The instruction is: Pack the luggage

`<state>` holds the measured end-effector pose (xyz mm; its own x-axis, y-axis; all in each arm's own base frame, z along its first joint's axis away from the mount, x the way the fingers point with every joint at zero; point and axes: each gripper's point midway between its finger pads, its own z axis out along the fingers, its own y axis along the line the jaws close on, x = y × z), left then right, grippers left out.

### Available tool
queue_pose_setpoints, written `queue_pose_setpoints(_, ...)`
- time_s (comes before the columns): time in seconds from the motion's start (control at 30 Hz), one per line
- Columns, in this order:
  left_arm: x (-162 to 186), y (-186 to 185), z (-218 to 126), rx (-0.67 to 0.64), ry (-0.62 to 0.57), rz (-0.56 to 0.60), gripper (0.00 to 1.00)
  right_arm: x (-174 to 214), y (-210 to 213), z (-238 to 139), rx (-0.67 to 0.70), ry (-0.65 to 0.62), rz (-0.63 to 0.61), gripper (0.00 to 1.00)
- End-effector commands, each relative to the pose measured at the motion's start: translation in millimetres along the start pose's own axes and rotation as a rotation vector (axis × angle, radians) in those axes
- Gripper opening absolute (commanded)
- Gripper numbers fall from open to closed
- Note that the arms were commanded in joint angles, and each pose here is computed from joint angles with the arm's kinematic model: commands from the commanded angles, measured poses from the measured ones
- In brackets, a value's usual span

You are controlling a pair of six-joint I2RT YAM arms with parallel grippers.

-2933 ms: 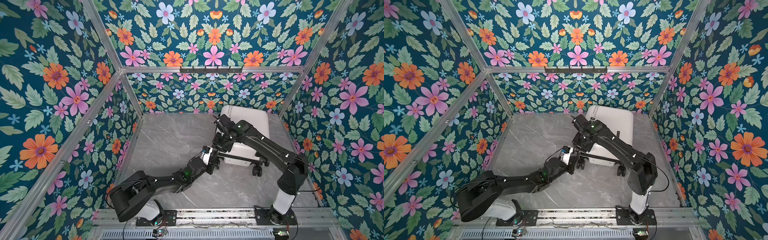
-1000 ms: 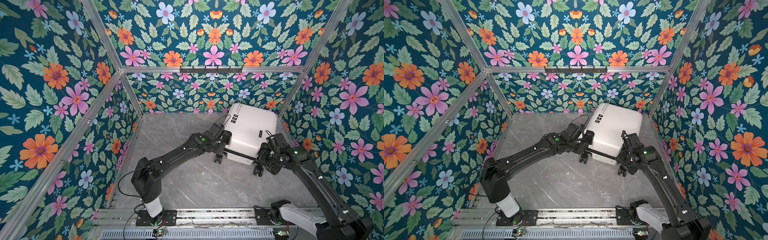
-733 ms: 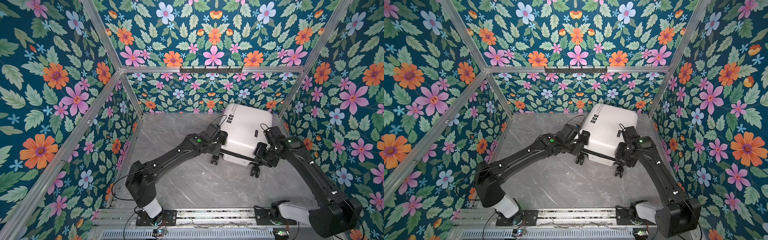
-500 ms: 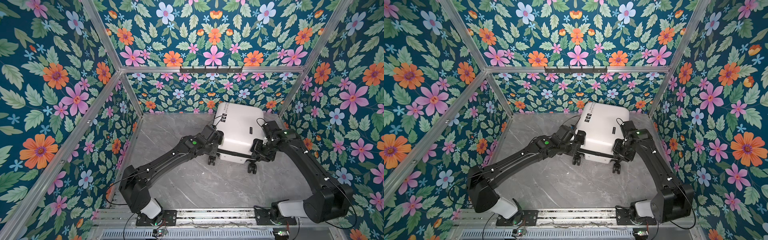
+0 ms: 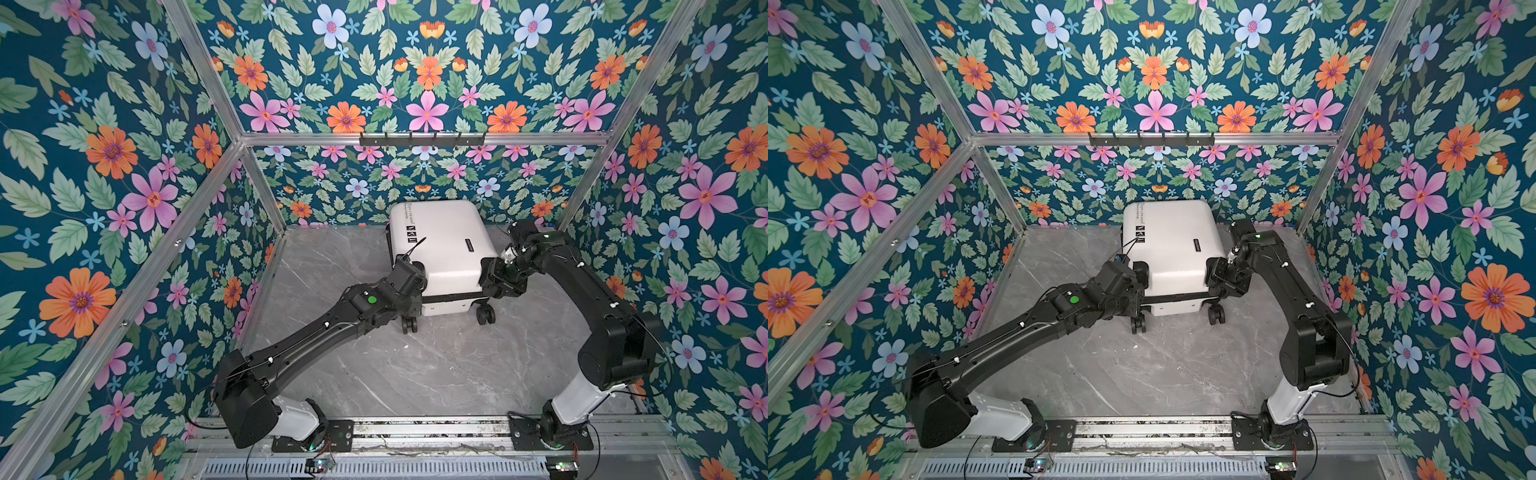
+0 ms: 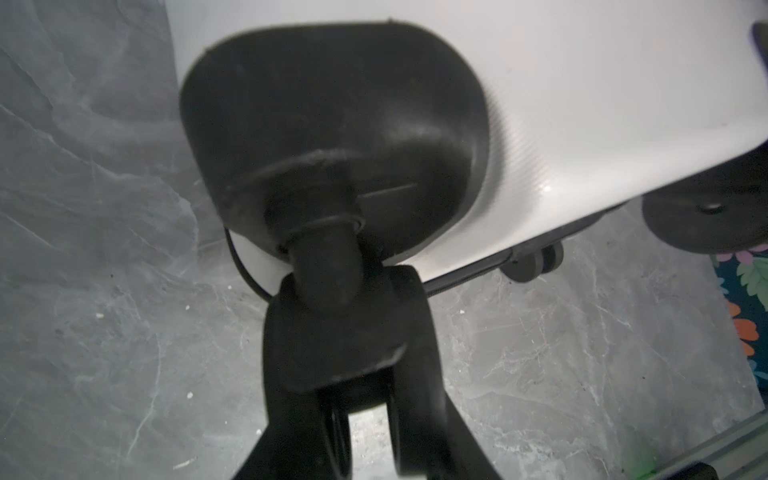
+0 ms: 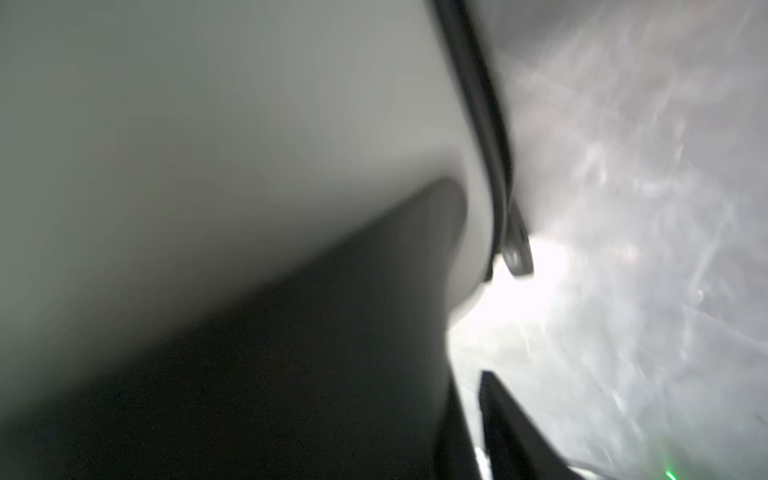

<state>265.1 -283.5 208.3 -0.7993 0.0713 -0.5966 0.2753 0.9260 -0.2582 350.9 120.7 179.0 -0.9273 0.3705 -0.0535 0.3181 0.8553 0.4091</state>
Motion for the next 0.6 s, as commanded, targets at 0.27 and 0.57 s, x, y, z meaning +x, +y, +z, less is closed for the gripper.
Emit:
queue_pose_setpoints(0.27, -32.0, -57.1, -3.6, 0.185, -0.026, -0.022, 0.00, -11.3, 27.9, -101.6, -0.215, -0.477, -0.092, 0.80)
queue_pose_setpoints(0.57, -85.2, -94.0, -30.7, 0.272, -0.128, -0.009, 0.00, 90.3, 37.9, -67.8, -0.303, -0.542, -0.271, 0.61)
